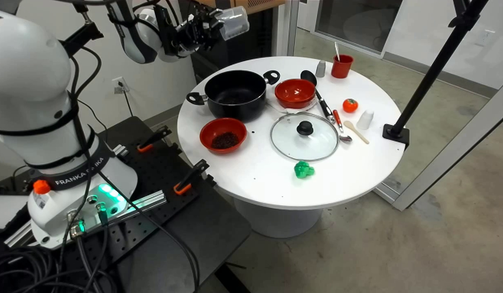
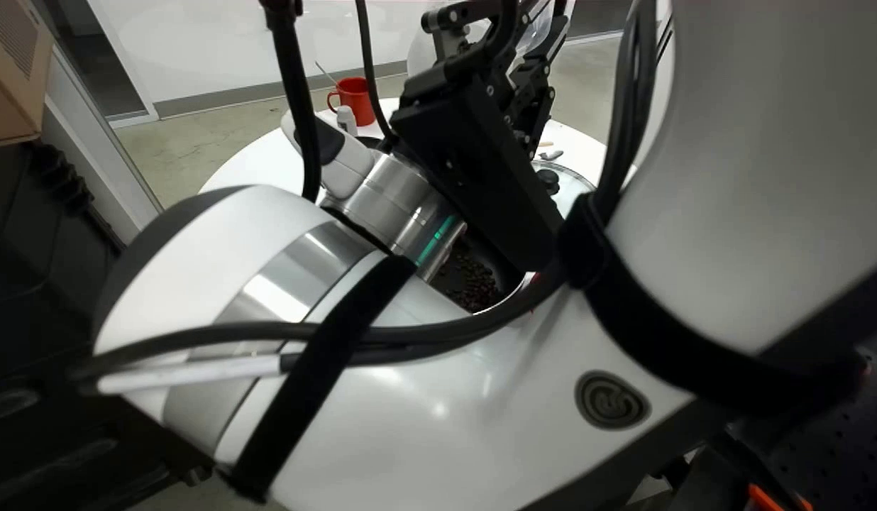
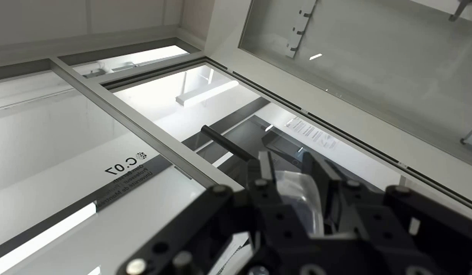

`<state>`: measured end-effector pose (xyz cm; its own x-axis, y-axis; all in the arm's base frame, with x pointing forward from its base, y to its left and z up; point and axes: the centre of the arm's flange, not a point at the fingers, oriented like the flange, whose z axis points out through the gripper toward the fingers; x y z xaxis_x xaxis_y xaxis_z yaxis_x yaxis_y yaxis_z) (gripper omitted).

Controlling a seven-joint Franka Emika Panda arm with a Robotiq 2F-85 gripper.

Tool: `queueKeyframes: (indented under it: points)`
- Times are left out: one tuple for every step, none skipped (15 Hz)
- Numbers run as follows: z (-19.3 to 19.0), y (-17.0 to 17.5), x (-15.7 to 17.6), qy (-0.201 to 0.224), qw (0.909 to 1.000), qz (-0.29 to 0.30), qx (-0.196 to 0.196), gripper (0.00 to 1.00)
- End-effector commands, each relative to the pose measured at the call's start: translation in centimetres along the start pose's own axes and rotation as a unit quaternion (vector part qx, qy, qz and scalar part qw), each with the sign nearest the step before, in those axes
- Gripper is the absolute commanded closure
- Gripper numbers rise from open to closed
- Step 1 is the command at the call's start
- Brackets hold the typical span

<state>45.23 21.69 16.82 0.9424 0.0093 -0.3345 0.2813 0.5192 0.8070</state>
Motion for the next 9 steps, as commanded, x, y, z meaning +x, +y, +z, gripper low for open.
queueKeyframes:
  points:
    - [-0.7, -0.2, 0.7, -0.017, 0.9994, 0.014, -0.028, 0.93]
    - [-0.7, -0.3, 0.8, -0.022, 0.9989, 0.02, -0.035, 0.93]
    - [-0.7, -0.4, 0.8, -0.024, 0.9987, 0.02, -0.039, 0.93]
    - [-0.7, -0.5, 0.8, -0.027, 0.9984, 0.023, -0.043, 0.93]
    - [-0.7, -0.6, 0.8, -0.03, 0.9983, 0.023, -0.044, 0.93]
    - [-0.6, -0.8, 0.9, -0.031, 0.9985, 0.019, -0.041, 0.93]
    - [-0.5, -1.0, 1.1, -0.03, 0.9991, 0.008, -0.031, 0.93]
    - [-0.4, -1.1, 1.2, -0.031, 0.9992, 0.005, -0.024, 0.93]
    - [-0.2, -1.3, 1.3, -0.028, 0.9995, -0.007, -0.007, 0.93]
